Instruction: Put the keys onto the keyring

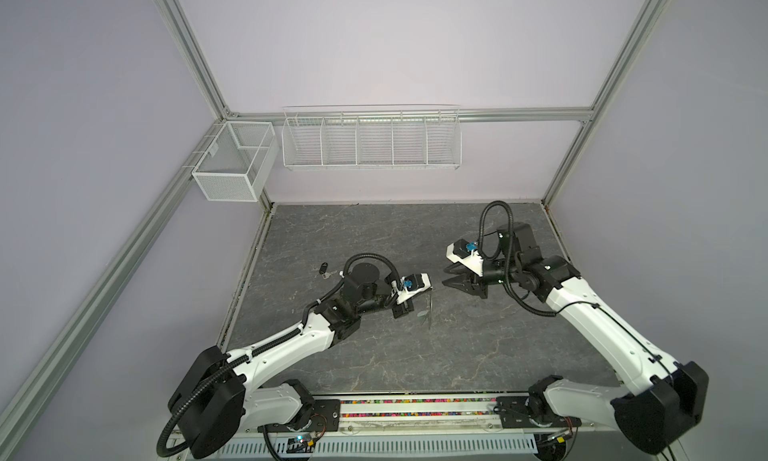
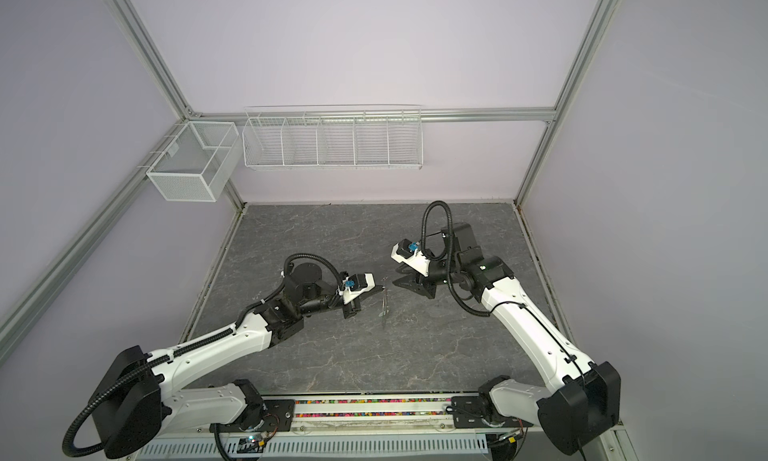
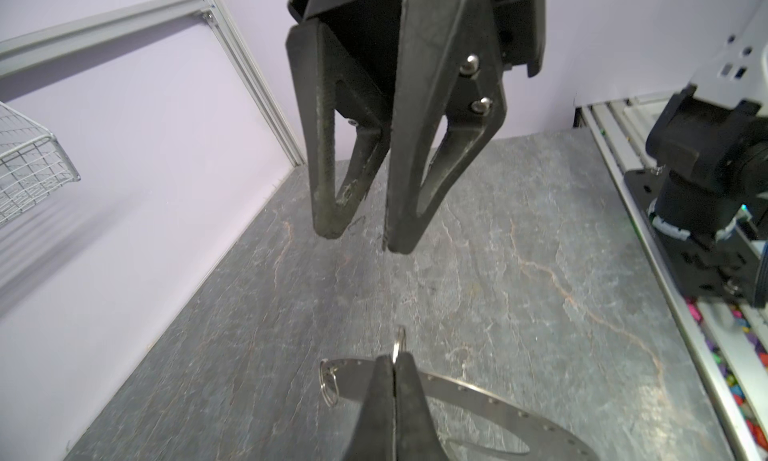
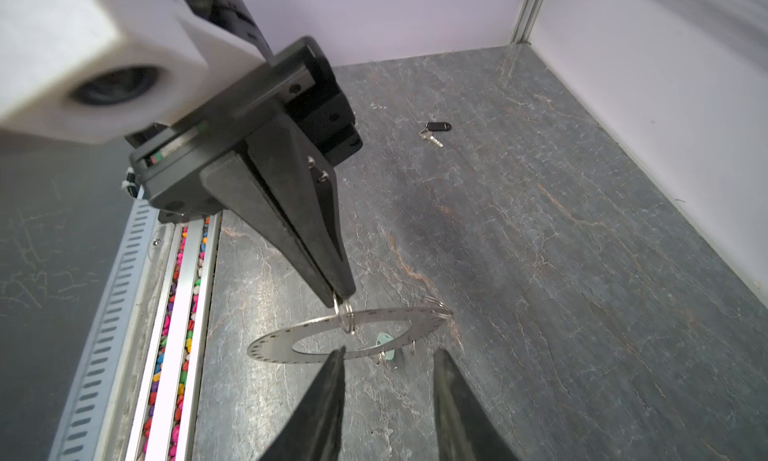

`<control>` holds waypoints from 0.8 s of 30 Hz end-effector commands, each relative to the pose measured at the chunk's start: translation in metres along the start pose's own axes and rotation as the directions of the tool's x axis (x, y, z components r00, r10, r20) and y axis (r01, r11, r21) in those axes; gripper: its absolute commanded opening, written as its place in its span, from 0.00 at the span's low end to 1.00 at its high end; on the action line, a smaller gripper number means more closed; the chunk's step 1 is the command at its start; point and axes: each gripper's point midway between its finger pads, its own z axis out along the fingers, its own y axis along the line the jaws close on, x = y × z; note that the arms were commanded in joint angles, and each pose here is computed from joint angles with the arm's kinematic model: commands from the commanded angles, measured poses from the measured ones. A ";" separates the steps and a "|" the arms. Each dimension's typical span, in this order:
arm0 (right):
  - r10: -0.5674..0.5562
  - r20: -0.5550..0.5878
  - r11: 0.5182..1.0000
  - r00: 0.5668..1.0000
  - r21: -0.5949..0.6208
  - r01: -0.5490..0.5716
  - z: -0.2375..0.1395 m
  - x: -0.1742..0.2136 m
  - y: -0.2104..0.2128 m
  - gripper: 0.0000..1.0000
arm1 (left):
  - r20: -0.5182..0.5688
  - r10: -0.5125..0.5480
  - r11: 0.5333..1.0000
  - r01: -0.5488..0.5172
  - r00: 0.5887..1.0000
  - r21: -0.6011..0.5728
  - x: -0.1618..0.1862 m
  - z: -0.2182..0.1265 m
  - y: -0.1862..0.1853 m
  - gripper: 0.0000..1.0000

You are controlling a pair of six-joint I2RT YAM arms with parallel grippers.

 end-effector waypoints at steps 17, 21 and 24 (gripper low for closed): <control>0.062 0.229 0.989 0.971 -0.142 -0.030 0.002 -0.026 0.021 0.33 | 0.414 -0.085 0.995 0.100 0.906 -0.016 -0.080 -0.023 0.021 0.00; 0.063 0.263 0.991 0.963 -0.132 -0.029 0.003 -0.032 0.019 0.33 | 0.433 -0.096 0.994 0.107 0.896 0.000 -0.081 -0.021 0.020 0.00; 0.044 0.293 0.994 0.955 -0.108 -0.012 0.000 -0.039 0.017 0.33 | 0.428 -0.101 0.994 0.109 0.898 0.008 -0.079 -0.020 0.019 0.00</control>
